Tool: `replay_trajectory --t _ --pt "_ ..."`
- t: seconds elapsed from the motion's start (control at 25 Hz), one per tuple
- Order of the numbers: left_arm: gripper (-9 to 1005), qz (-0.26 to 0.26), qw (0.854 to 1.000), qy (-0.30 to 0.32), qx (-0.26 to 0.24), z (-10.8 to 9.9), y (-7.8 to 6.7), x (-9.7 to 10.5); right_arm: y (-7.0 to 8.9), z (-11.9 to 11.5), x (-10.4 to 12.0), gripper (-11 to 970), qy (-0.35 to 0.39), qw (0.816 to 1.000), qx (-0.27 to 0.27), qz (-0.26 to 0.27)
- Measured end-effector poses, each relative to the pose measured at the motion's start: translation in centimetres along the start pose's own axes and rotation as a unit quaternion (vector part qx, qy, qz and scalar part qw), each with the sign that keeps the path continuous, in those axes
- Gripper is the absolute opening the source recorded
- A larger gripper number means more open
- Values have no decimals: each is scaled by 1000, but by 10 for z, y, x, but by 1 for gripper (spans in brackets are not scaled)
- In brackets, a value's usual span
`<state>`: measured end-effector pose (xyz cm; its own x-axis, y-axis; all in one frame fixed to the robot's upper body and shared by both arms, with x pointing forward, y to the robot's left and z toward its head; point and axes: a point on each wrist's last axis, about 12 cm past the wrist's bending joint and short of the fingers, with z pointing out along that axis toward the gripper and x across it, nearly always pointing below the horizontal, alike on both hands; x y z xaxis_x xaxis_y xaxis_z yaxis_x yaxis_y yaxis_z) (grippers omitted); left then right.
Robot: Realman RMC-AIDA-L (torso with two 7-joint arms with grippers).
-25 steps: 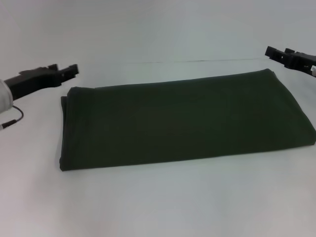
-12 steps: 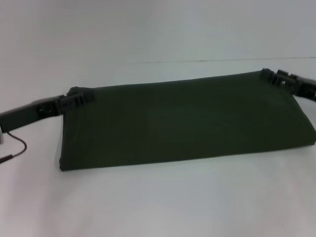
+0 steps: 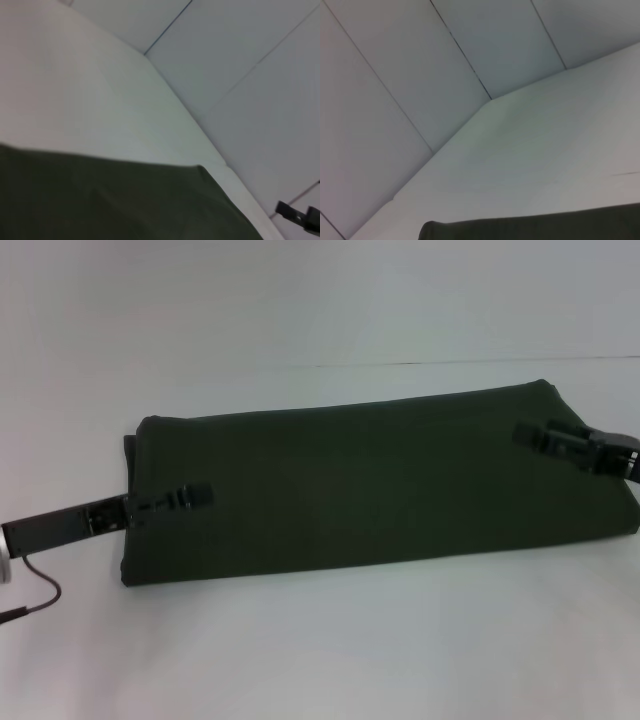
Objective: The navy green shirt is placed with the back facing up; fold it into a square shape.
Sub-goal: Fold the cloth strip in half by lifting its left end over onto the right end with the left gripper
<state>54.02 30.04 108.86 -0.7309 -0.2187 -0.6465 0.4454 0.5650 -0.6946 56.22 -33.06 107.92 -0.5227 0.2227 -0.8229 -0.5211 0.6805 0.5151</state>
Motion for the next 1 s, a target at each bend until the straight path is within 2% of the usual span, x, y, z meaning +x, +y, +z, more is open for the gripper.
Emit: replay_trajectory --t 0.12,0.48,0.84,0.96,1.0 --pt "892 -32 999 21 0 -4 -1 0 -1 0 -7 923 0 1000 -1 -4" --pt "891 -145 985 75 -52 -13 9 6 -2 1 -24 921 -4 1000 7 -4" --pt "892 -235 966 76 -73 -19 15 14 -3 1 -36 919 -9 1000 12 -13" --pt "892 -250 962 79 -79 -20 17 17 -3 2 -39 919 -10 1000 11 -16" --pt "892 -266 956 84 -85 -19 18 20 -3 2 -39 919 -10 1000 11 -17"
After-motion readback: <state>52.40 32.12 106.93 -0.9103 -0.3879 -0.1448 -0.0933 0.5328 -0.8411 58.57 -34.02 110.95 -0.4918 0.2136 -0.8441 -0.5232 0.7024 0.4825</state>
